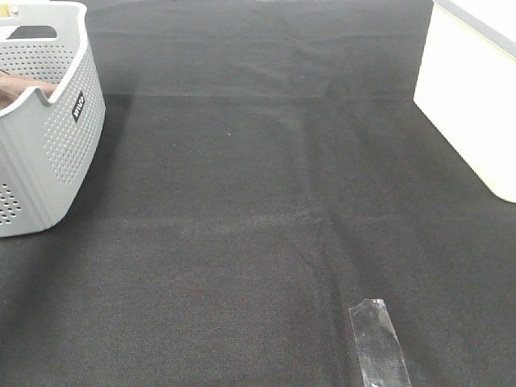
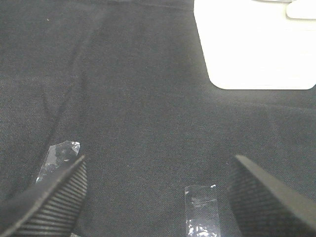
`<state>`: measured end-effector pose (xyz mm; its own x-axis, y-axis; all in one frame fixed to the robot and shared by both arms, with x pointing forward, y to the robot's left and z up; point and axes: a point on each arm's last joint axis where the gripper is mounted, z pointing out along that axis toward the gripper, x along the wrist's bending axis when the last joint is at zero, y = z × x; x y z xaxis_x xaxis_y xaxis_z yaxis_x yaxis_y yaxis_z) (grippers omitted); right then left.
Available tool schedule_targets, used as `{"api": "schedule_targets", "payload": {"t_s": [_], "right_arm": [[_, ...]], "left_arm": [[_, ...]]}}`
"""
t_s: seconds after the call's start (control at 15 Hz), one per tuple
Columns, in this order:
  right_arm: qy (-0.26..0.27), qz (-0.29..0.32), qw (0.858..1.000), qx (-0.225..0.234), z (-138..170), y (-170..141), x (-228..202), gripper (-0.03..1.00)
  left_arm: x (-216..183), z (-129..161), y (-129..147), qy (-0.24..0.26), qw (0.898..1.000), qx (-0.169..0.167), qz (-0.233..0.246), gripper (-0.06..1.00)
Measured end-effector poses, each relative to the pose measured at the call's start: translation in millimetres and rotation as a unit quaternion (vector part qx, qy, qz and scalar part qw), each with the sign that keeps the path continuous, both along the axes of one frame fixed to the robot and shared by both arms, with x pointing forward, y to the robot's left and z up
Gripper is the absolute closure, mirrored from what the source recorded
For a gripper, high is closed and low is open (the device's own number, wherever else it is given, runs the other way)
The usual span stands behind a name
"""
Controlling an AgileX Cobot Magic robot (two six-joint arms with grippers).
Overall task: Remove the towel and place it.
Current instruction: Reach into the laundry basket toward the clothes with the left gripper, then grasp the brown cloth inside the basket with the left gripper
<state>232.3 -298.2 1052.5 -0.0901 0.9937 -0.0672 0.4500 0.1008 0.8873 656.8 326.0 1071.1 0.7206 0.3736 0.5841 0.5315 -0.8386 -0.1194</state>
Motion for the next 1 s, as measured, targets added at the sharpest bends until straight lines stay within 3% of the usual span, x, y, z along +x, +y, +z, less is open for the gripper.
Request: {"api": "schedule_targets", "payload": {"t_s": [0.27, 0.67, 0.73, 0.8, 0.93, 1.0], "right_arm": [[0.0, 0.0, 1.0, 0.0, 0.0, 0.0, 0.0, 0.21], [0.0, 0.0, 1.0, 0.0, 0.0, 0.0, 0.0, 0.21], [0.0, 0.0, 1.0, 0.0, 0.0, 0.0, 0.0, 0.21], [0.0, 0.0, 1.0, 0.0, 0.0, 0.0, 0.0, 0.21], [0.0, 0.0, 1.0, 0.0, 0.0, 0.0, 0.0, 0.21], [0.0, 0.0, 1.0, 0.0, 0.0, 0.0, 0.0, 0.21]], "left_arm": [[48.8, -42.1, 15.0, 0.022, 1.0, 0.017, -0.013, -0.05], [65.8, -82.1, 35.8, 0.047, 0.998, 0.025, -0.033, -0.01], [65.7, -82.8, 34.5, 0.048, 0.998, 0.017, -0.034, 0.07], [65.4, -83.4, 33.7, 0.05, 0.998, 0.011, -0.034, 0.22], [63.0, -84.4, 33.8, 0.063, 0.998, 0.008, -0.028, 0.7], [60.8, -84.5, 34.3, 0.073, 0.997, 0.008, -0.023, 0.86]]}}
